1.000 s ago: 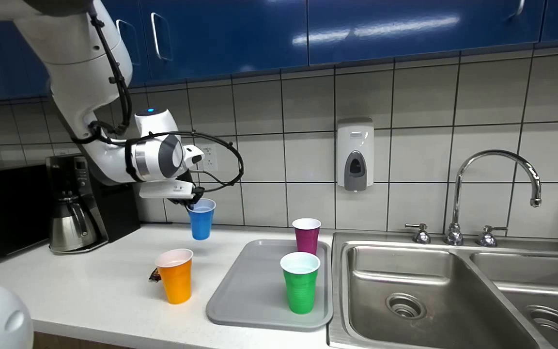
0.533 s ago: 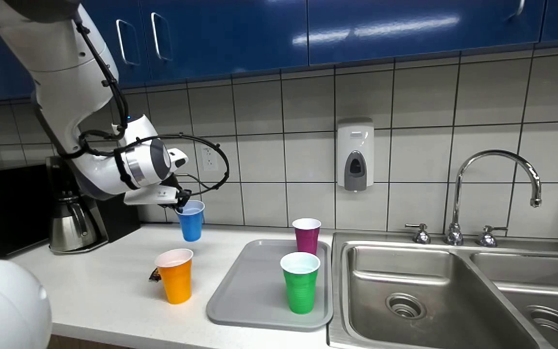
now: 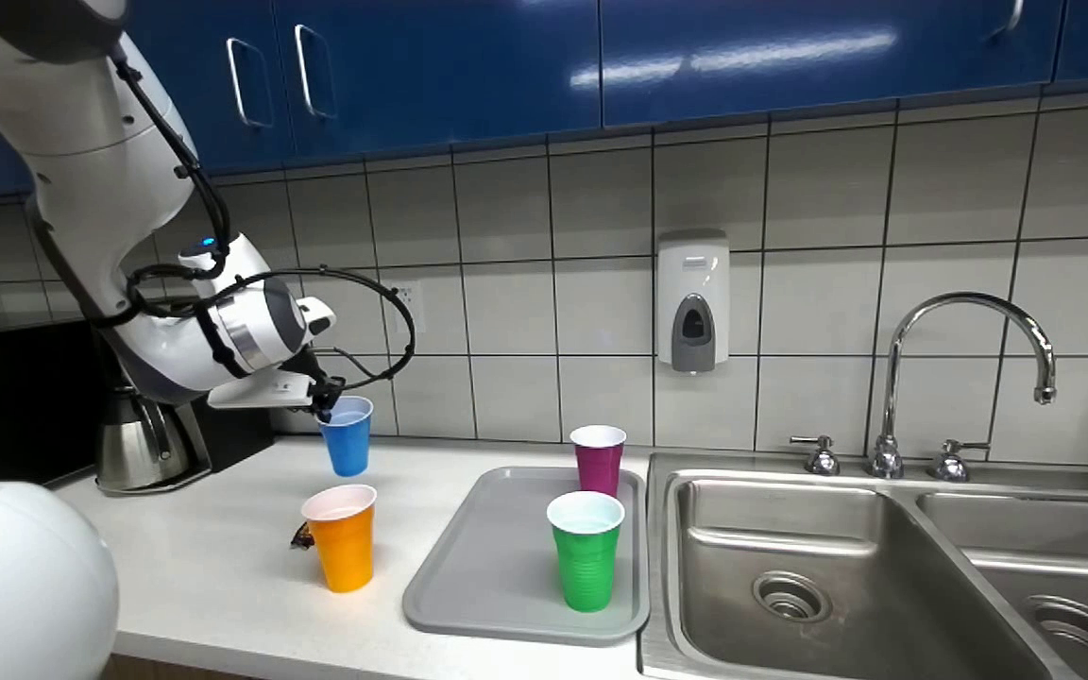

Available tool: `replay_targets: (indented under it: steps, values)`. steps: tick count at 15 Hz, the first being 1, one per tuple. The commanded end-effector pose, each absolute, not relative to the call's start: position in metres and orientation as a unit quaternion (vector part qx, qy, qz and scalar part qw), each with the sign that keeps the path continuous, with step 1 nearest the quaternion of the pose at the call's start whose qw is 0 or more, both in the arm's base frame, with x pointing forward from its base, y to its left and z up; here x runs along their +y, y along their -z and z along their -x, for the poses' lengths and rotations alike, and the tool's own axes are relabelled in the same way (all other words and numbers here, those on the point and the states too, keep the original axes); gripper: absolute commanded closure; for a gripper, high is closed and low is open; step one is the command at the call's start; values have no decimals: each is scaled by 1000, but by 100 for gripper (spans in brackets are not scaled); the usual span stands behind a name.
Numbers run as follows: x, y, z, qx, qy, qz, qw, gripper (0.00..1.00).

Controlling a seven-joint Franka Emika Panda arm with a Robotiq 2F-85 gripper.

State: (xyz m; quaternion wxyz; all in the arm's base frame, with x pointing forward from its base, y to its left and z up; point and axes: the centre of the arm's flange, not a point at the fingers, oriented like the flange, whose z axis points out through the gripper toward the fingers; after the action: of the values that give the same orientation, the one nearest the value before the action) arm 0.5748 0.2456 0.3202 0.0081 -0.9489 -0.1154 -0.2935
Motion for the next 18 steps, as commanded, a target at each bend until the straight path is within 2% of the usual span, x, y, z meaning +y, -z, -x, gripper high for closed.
replay_targets:
  steps: [1, 18]
  values:
    - [266, -320, -572, -109, 298, 948, 11, 99]
    - [300, -327, -557, -117, 273, 954, 35, 99]
